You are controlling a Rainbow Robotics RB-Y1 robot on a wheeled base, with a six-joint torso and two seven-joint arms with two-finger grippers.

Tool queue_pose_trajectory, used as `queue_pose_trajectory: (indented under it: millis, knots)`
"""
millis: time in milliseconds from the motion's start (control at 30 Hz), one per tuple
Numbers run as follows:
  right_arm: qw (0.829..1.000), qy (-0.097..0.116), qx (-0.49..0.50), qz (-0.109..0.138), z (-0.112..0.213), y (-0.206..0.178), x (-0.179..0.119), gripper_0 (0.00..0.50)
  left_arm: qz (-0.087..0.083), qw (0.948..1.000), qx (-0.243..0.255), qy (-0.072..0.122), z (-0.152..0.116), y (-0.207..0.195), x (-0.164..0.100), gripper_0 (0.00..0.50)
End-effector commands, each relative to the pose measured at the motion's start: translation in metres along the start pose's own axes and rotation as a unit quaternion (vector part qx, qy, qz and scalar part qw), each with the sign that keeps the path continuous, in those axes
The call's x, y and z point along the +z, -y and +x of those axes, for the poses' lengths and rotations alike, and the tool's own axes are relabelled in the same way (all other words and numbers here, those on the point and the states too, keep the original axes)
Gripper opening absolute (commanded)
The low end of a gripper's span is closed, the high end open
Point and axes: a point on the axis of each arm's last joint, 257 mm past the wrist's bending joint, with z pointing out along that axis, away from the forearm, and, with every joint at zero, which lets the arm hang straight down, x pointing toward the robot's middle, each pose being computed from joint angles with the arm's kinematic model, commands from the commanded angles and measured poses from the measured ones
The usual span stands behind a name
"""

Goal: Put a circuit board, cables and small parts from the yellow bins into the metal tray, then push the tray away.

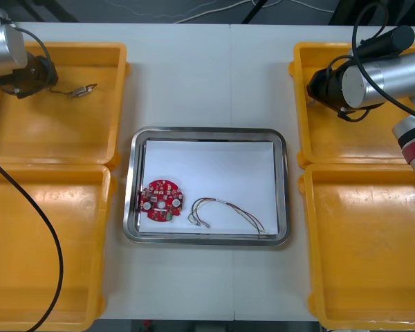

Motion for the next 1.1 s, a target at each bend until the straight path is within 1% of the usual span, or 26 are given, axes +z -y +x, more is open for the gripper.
queue_pose_trajectory:
  millis: [33, 67, 100, 133, 200, 233, 300, 333, 367, 400, 500, 600, 633, 733, 767, 800, 833, 967, 1000, 1100]
  knots:
    - [0.999, 0.009, 0.020, -0.025, -0.009, -0.033, -0.005, 0.500, -0.011, 0.9984, 0.051, 0.022, -0.018, -0.020, -0.005, 0.461]
    - [0.999, 0.008, 0.019, -0.025, -0.008, -0.033, -0.004, 0.500, -0.012, 0.9983, 0.053, 0.022, -0.018, -0.021, -0.005, 0.435]
    - [0.999, 0.008, 0.020, -0.026, -0.008, -0.034, -0.005, 0.500, -0.012, 0.9983, 0.053, 0.021, -0.018, -0.021, -0.005, 0.430]
    - [0.999, 0.008, 0.019, -0.026, -0.008, -0.035, -0.005, 0.500, -0.012, 0.9983, 0.053, 0.022, -0.018, -0.021, -0.005, 0.406]
    - [0.999, 0.008, 0.020, -0.026, -0.008, -0.034, -0.004, 0.500, -0.012, 0.9983, 0.053, 0.021, -0.018, -0.021, -0.005, 0.324]
    - [0.999, 0.008, 0.020, -0.026, -0.008, -0.034, -0.004, 0.500, -0.012, 0.9983, 0.053, 0.022, -0.018, -0.021, -0.005, 0.254]
    - [0.999, 0.010, 0.018, -0.025, -0.009, -0.034, -0.004, 0.500, -0.011, 0.9983, 0.052, 0.021, -0.018, -0.020, -0.005, 0.091]
    - [1.000, 0.011, 0.016, -0.023, -0.009, -0.033, -0.004, 0.500, -0.011, 0.9983, 0.052, 0.021, -0.017, -0.019, -0.005, 0.062]
    - [1.000, 0.014, 0.014, -0.020, -0.011, -0.031, -0.005, 0.500, -0.010, 0.9984, 0.051, 0.020, -0.017, -0.018, -0.004, 0.008]
    - [1.000, 0.016, 0.012, -0.018, -0.012, -0.030, -0.005, 0.500, -0.010, 0.9985, 0.051, 0.020, -0.017, -0.017, -0.004, 0.000]
    - [1.000, 0.019, 0.010, -0.018, -0.013, -0.030, -0.005, 0.500, -0.009, 0.9984, 0.051, 0.020, -0.017, -0.017, -0.005, 0.000]
    - [0.999, 0.024, 0.009, -0.022, -0.017, -0.031, -0.005, 0.500, -0.009, 0.9984, 0.053, 0.016, -0.015, -0.017, -0.005, 0.000]
    - [0.999, 0.023, 0.008, -0.021, -0.016, -0.030, -0.005, 0.500, -0.009, 0.9984, 0.053, 0.013, -0.014, -0.017, -0.005, 0.000]
    - [1.000, 0.022, 0.005, -0.014, -0.015, -0.025, -0.002, 0.500, -0.007, 0.9984, 0.057, -0.006, -0.010, -0.013, -0.009, 0.000]
    - [1.000, 0.022, 0.005, -0.014, -0.015, -0.025, -0.002, 0.500, -0.007, 0.9984, 0.057, -0.006, -0.010, -0.013, -0.009, 0.000]
    - [1.000, 0.020, 0.002, -0.007, -0.012, -0.018, 0.002, 0.500, -0.007, 0.9982, 0.056, -0.019, -0.005, -0.014, -0.011, 0.000]
    - [1.000, 0.019, -0.001, -0.004, -0.009, -0.015, 0.005, 0.500, -0.007, 0.9980, 0.058, -0.023, -0.004, -0.014, -0.012, 0.000]
    - [1.000, 0.013, -0.013, 0.004, -0.002, -0.010, 0.011, 0.500, -0.006, 0.9976, 0.059, -0.037, 0.001, -0.015, -0.016, 0.000]
    - [1.000, 0.012, -0.014, 0.005, 0.000, -0.009, 0.011, 0.500, -0.005, 0.9976, 0.058, -0.037, 0.000, -0.014, -0.017, 0.000]
    - [0.999, 0.004, -0.029, 0.016, 0.011, -0.004, 0.017, 0.500, -0.003, 0.9969, 0.063, -0.047, 0.006, -0.017, -0.023, 0.000]
